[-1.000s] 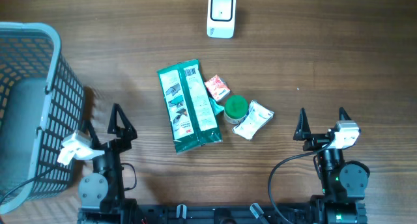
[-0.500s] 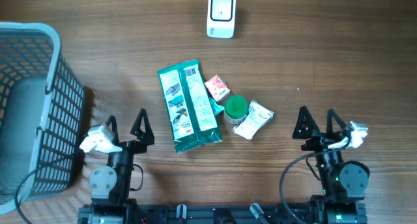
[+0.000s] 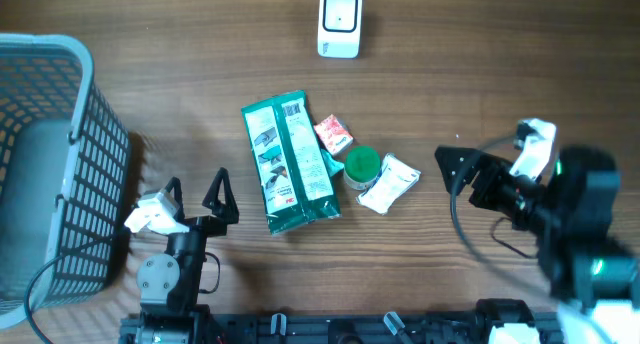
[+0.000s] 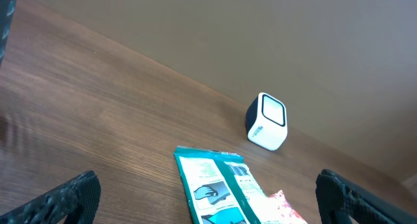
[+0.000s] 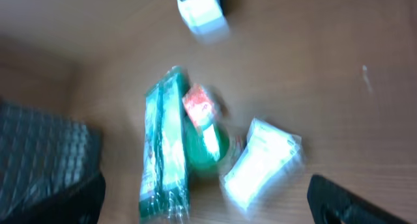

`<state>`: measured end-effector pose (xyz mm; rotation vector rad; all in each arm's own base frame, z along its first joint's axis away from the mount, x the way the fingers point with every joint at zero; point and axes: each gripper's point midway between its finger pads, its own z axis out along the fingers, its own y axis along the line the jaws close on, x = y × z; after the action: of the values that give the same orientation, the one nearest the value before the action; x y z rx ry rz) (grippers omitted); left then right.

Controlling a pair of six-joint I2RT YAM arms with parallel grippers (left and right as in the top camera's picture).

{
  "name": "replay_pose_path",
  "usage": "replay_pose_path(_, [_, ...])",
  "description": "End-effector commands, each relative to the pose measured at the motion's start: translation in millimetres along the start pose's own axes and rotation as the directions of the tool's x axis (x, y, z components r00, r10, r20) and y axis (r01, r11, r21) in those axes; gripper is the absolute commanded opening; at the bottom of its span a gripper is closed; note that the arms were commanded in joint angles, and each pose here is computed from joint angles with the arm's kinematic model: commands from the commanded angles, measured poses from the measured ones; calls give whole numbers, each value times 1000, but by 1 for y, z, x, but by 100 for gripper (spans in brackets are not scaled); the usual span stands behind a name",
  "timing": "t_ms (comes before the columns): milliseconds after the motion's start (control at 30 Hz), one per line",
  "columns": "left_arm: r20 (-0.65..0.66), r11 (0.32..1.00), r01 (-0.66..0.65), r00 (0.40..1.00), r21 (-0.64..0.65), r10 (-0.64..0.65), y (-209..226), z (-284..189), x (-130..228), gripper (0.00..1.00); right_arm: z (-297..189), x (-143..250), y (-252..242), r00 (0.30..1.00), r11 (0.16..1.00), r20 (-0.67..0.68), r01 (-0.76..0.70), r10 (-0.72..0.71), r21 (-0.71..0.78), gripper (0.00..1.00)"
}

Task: Scan the item barcode
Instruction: 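Reach the right gripper to the green-capped jar and grasp it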

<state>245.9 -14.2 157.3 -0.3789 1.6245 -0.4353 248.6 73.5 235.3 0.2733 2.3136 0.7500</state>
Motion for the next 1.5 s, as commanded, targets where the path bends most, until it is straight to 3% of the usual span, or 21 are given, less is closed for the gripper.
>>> replay_pose_path(0, [-3, 1000, -17, 1000, 7, 17, 0, 0, 2, 100, 23, -19, 11, 979, 988, -187, 108, -85, 114, 99])
replay_pose_path(67, [-3, 1000, -17, 1000, 7, 17, 0, 0, 2, 100, 60, 5, 31, 913, 984, -396, 149, -98, 99, 100])
replay_pose_path(167, [-3, 1000, -17, 1000, 7, 17, 0, 0, 2, 100, 111, 30, 60, 866, 996, -496, 83, -65, 15, 100])
replay_pose_path(200, [-3, 1000, -17, 1000, 7, 17, 0, 0, 2, 100, 136, 41, 71, 844, 992, -522, 112, -123, -52, 100])
replay_pose_path(233, [-3, 1000, -17, 1000, 7, 17, 0, 0, 2, 100, 153, 47, 70, 841, 991, -527, 131, -126, -27, 100])
replay_pose_path(333, [-3, 1000, -17, 1000, 7, 17, 0, 0, 2, 100, 193, 66, 25, 867, 943, -499, 163, 4, 290, 99])
replay_pose_path(367, [-3, 1000, -17, 1000, 7, 17, 0, 0, 2, 100, 201, 74, 18, 858, 932, -513, 179, 9, 317, 100])
replay_pose_path(633, [-3, 1000, -17, 1000, 7, 17, 0, 0, 2, 100, 216, 97, -20, 802, 873, -597, 289, 2, 393, 100])
replay_pose_path(1033, [-3, 1000, -17, 1000, 7, 17, 0, 0, 2, 100, 217, 94, -18, 796, 875, -604, 317, -36, 366, 100])
replay_pose_path(1267, [-3, 1000, -17, 1000, 7, 17, 0, 0, 2, 100, 217, 91, -21, 690, 822, -674, 527, -265, 216, 100])
replay_pose_path(1467, [-3, 1000, -17, 1000, 7, 17, 0, 0, 2, 100, 217, 73, -11, 687, 800, -655, 563, -315, 207, 100])
